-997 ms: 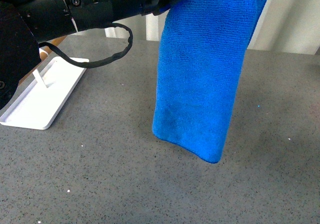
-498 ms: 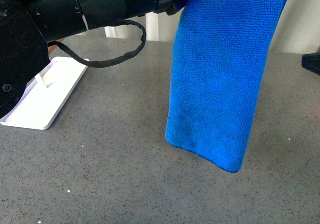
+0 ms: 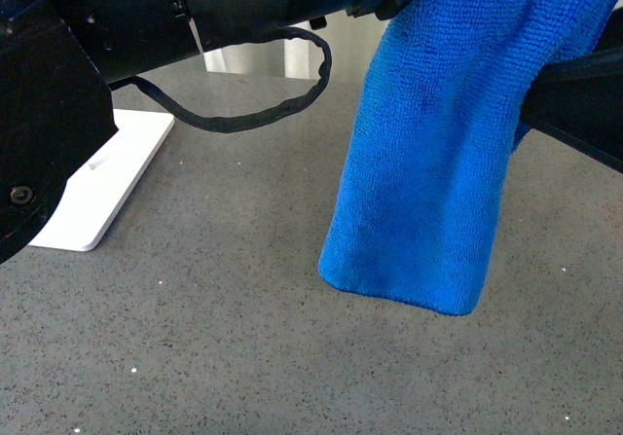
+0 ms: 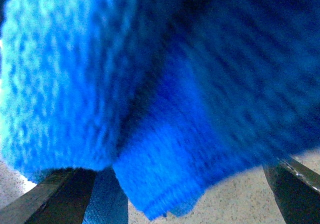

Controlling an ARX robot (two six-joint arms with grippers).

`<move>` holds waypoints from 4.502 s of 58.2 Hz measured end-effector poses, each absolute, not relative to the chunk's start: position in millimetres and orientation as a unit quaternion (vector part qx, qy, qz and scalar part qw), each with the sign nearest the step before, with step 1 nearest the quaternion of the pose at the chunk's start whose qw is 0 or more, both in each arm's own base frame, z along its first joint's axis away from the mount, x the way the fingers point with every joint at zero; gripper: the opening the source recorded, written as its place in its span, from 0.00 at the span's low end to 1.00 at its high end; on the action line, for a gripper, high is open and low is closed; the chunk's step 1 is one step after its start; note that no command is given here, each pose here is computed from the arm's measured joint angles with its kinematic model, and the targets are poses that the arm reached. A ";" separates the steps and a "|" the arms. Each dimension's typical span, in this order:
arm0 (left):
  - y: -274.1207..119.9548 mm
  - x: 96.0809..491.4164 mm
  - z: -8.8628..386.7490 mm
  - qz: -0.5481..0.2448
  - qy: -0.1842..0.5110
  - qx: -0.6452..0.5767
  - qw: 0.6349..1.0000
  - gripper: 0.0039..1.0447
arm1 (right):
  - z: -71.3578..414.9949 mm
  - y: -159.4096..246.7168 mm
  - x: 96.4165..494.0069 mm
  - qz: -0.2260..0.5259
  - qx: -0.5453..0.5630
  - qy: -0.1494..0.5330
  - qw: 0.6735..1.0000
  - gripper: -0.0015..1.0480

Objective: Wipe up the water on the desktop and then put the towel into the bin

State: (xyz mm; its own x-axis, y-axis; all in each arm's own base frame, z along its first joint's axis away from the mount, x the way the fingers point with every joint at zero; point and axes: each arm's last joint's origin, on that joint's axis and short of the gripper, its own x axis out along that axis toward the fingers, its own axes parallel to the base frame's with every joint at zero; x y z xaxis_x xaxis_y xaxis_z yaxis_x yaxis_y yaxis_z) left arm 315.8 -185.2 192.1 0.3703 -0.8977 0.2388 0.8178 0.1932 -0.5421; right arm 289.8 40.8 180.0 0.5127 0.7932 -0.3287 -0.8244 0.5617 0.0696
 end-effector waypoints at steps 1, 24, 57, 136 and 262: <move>-185.2 315.9 192.1 -0.557 0.066 -0.306 0.769 0.05 | 180.3 41.7 290.3 0.466 -0.049 0.163 0.868 0.93; -184.6 317.2 190.7 -0.544 0.068 -0.321 0.773 0.05 | 181.0 64.7 303.0 0.472 -0.058 0.153 0.866 0.81; -184.2 317.7 191.0 -0.535 0.064 -0.327 0.777 0.05 | 183.0 73.0 304.3 0.471 -0.056 0.148 0.868 0.13; -10.4 357.7 126.9 -0.244 0.204 -0.247 0.916 0.94 | 205.4 1.2 323.1 0.293 0.008 0.152 0.944 0.03; 0.2 120.3 174.4 0.000 -0.013 -0.004 1.000 0.03 | 198.6 10.0 298.3 0.140 -0.052 0.210 0.966 0.03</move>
State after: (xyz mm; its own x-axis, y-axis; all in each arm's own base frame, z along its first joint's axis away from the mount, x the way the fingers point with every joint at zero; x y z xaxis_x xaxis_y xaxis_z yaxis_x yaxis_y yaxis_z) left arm 120.3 0.2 174.4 0.9996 0.0004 0.0265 -0.0002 1.0000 -0.0074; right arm 298.3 10.0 198.6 0.8730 0.2478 -0.4200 -0.2915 0.9557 -0.0421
